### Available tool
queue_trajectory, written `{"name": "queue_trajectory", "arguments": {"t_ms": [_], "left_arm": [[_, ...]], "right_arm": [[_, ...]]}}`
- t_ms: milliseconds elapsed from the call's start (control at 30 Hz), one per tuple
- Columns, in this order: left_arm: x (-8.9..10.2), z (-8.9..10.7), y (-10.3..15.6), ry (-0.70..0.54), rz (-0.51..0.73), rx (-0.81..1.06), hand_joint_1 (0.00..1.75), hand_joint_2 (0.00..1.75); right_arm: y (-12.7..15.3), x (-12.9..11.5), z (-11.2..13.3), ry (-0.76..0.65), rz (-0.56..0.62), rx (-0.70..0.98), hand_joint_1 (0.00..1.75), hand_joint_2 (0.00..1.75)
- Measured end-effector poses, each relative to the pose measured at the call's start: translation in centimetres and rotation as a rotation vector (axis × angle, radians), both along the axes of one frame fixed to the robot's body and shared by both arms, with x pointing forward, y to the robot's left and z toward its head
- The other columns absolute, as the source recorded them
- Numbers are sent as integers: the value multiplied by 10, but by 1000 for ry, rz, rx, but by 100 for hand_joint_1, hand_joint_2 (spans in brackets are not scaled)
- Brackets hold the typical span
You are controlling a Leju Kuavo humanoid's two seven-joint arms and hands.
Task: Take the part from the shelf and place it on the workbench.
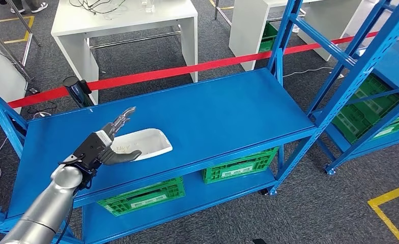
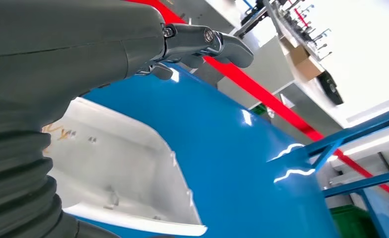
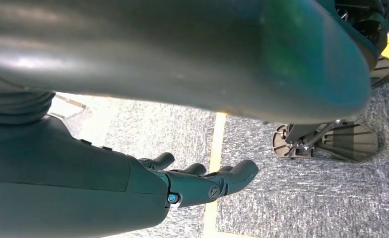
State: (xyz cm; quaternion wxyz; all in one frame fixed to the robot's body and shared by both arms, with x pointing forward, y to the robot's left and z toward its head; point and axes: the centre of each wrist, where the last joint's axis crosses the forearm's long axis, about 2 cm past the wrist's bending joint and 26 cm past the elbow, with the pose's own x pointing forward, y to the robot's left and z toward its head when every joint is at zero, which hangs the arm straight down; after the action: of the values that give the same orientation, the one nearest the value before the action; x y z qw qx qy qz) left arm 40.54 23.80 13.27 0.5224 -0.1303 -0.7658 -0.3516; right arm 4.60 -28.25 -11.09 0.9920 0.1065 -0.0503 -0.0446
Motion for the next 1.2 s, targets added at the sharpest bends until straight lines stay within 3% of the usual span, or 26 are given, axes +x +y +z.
{"name": "queue_trajectory", "arguments": {"t_ms": [333, 633, 1200], "left_arm": [[2, 3, -3, -6, -31, 75, 0, 175], [-2, -4, -12, -67, -20, 301, 0, 175], [-4, -11, -17, -104, -20, 434, 0, 175]], "right_arm": [[-3, 0, 0, 0, -18, -4, 0, 0], [-4, -1, 0, 1, -21, -5, 0, 0], [-4, -1, 0, 4, -23, -6, 0, 0]]}}
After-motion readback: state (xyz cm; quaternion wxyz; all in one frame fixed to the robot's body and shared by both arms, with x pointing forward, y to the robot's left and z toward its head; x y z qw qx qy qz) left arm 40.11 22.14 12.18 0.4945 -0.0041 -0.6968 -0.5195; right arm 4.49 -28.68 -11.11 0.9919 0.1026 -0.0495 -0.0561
